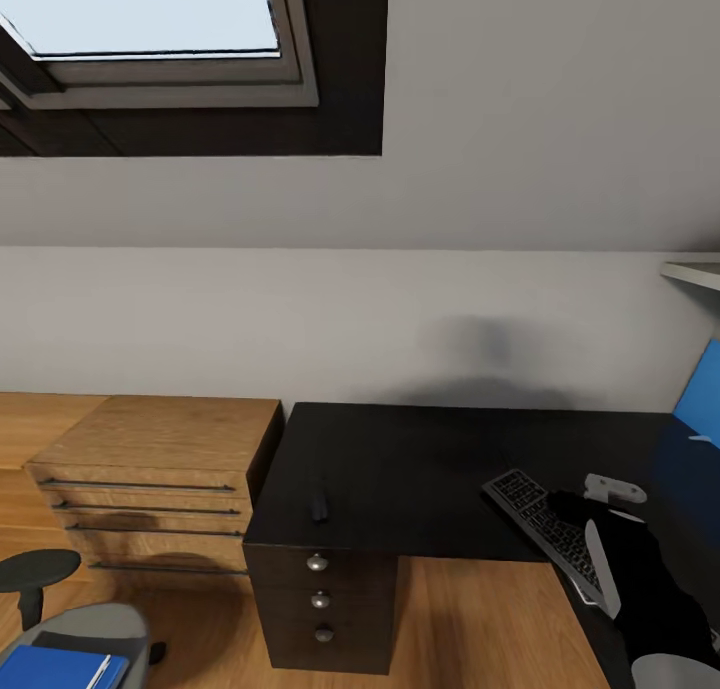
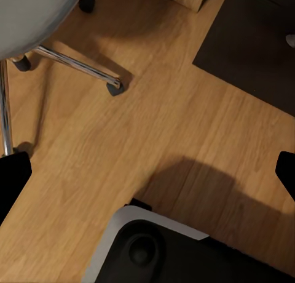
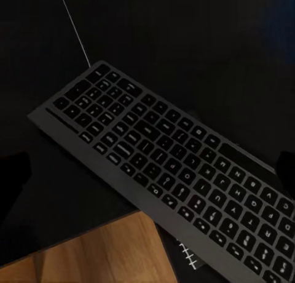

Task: In the bedroom, organize the workspace by keeping the computer under the desk, ensuring the monitor is on the desk, placing the keyboard on the desk next to the monitor, placing the mouse on the desk next to the keyboard, moving the folder from the swivel chair onto the desk next to the mouse, stacking the notebook on top of the folder with the pen on top of the notebook, and positioning the swivel chair next to the desk.

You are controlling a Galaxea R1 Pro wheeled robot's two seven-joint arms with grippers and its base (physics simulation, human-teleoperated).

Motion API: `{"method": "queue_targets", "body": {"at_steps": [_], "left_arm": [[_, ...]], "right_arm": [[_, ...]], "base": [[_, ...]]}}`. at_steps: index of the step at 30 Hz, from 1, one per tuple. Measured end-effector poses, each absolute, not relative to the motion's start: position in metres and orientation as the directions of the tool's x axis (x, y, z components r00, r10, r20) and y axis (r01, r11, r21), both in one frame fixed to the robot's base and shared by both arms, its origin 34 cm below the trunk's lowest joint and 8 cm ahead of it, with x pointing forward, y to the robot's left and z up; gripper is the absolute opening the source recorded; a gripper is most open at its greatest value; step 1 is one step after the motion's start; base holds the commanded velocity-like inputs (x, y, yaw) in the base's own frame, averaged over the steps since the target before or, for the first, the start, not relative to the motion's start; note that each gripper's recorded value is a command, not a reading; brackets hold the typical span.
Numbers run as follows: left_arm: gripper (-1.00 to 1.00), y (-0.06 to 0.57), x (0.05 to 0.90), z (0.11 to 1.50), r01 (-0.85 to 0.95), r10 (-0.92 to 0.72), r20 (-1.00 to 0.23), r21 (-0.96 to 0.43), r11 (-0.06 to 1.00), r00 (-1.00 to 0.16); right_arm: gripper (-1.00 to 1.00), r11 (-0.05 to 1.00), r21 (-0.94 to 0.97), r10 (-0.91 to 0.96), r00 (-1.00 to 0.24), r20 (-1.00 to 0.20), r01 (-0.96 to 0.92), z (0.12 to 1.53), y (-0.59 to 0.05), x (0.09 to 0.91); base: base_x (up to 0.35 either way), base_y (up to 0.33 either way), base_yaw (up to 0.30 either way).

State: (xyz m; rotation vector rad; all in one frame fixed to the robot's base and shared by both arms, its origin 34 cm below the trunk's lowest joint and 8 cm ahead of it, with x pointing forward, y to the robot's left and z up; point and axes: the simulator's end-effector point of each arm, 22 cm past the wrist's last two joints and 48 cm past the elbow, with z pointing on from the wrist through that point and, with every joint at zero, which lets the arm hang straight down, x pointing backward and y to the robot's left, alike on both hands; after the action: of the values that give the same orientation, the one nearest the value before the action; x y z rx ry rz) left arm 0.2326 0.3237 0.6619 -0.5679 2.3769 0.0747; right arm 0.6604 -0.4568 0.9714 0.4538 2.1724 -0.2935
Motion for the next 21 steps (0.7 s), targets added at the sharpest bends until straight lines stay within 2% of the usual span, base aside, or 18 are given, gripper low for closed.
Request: {"method": "queue_targets", "body": {"at_steps": [8, 21], "left_arm": [[1.00, 0.3237, 0.2324, 0.6617, -0.419, -0.380, -0.635, -0.096, 0.903, -0.672], [1.00, 0.3238, 0.2327, 0.6619, -0.419, -0.380, -0.636, -0.096, 0.903, -0.672]], "right_arm": [[1.00, 0.904, -0.037, 0.223, -0.544, -0.809, 0.426, 0.9718, -0.4564, 0.6610], [1.00, 0.903, -0.009, 0.246, -0.535, -0.808, 0.429, 0.9709, -0.4537, 0.6617]], "base": [[0.006, 0.000, -0.061], [0.000, 0.000, -0.241]]}}
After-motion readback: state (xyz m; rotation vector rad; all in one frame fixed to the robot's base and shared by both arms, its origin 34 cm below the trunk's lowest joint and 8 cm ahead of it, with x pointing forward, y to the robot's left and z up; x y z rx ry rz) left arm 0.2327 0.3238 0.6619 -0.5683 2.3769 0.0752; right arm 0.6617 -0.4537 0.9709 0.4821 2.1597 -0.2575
